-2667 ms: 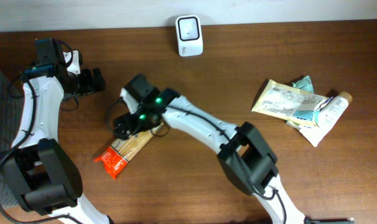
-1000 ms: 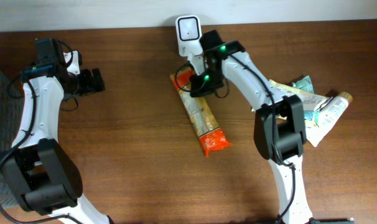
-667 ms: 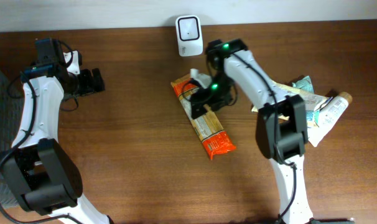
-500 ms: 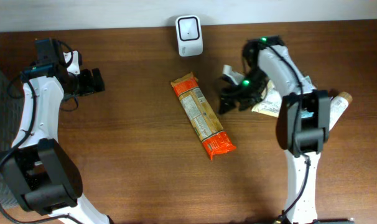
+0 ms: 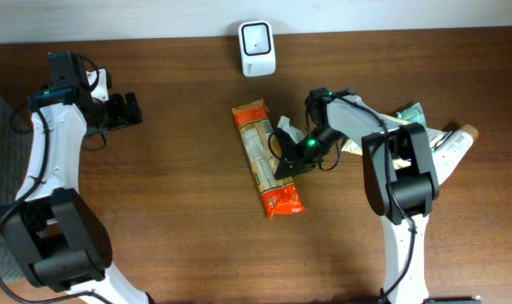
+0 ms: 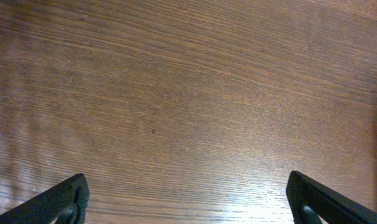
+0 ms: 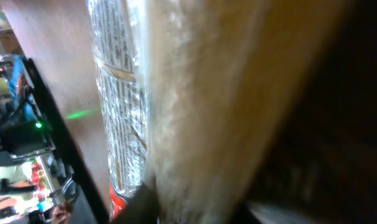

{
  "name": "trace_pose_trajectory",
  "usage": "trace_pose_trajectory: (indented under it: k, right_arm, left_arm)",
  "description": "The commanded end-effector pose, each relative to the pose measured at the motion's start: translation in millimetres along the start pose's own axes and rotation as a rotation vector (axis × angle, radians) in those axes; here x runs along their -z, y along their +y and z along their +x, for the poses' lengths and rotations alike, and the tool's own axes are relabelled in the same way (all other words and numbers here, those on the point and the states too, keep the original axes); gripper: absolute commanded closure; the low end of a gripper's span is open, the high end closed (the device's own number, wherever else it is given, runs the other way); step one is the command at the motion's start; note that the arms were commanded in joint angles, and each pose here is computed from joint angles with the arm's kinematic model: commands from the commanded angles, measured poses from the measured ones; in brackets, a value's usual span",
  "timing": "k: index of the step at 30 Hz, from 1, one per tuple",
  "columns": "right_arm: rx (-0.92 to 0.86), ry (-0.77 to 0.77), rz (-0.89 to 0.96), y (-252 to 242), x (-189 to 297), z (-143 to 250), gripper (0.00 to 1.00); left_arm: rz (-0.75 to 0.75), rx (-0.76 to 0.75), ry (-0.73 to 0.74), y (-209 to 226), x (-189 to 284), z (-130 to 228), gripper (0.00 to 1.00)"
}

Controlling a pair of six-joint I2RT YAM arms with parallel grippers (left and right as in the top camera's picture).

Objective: Scan the item barcode
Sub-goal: 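Lift the pasta bag and hold its barcode over the scanner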

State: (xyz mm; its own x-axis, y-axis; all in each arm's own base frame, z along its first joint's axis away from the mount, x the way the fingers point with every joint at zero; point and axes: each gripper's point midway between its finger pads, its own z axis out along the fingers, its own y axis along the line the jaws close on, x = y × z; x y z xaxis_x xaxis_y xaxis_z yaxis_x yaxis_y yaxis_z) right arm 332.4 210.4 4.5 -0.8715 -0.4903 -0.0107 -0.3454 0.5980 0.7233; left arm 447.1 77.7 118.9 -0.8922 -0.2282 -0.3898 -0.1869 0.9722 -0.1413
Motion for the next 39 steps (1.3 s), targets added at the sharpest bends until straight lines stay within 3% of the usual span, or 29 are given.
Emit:
trace_pose_trajectory:
  k: [1, 6, 10, 15, 20, 28, 35, 39]
  right_arm:
    - [-0.117, 0.126, 0.131, -41, -26, 30, 0.96]
    - [-0.101, 0.034, 0.056, -19, 0, 4, 0.96]
    - [0.112, -0.129, 0.061, 45, 58, -28, 0.96]
    - [0.44, -0.281, 0.348, 138, 131, -20, 0.96]
    - [0.566, -0.296, 0.521, 173, 137, -11, 0.96]
    - [0.484, -0.368, 0.776, 169, 150, -25, 0.96]
    - [0.224, -0.545, 1.424, 93, 229, -71, 0.96]
    - [0.095, -0.766, 1.777, 89, 285, -99, 0.96]
  left_arm:
    - [-0.007, -0.013, -0.014, 3, 3, -5, 0.01]
    - [-0.007, -0.013, -0.014, 3, 3, -5, 0.01]
    - [-0.007, -0.013, -0.014, 3, 3, -5, 0.01]
    - [-0.007, -0.013, -0.014, 3, 3, -5, 0.01]
    - [-0.007, -0.013, -0.014, 3, 3, -5, 0.01]
    - [-0.007, -0.013, -0.014, 3, 3, -5, 0.01]
    - [-0.007, -0.013, -0.014, 3, 3, -5, 0.01]
    - [-0.007, -0.013, -0.014, 3, 3, -5, 0.01]
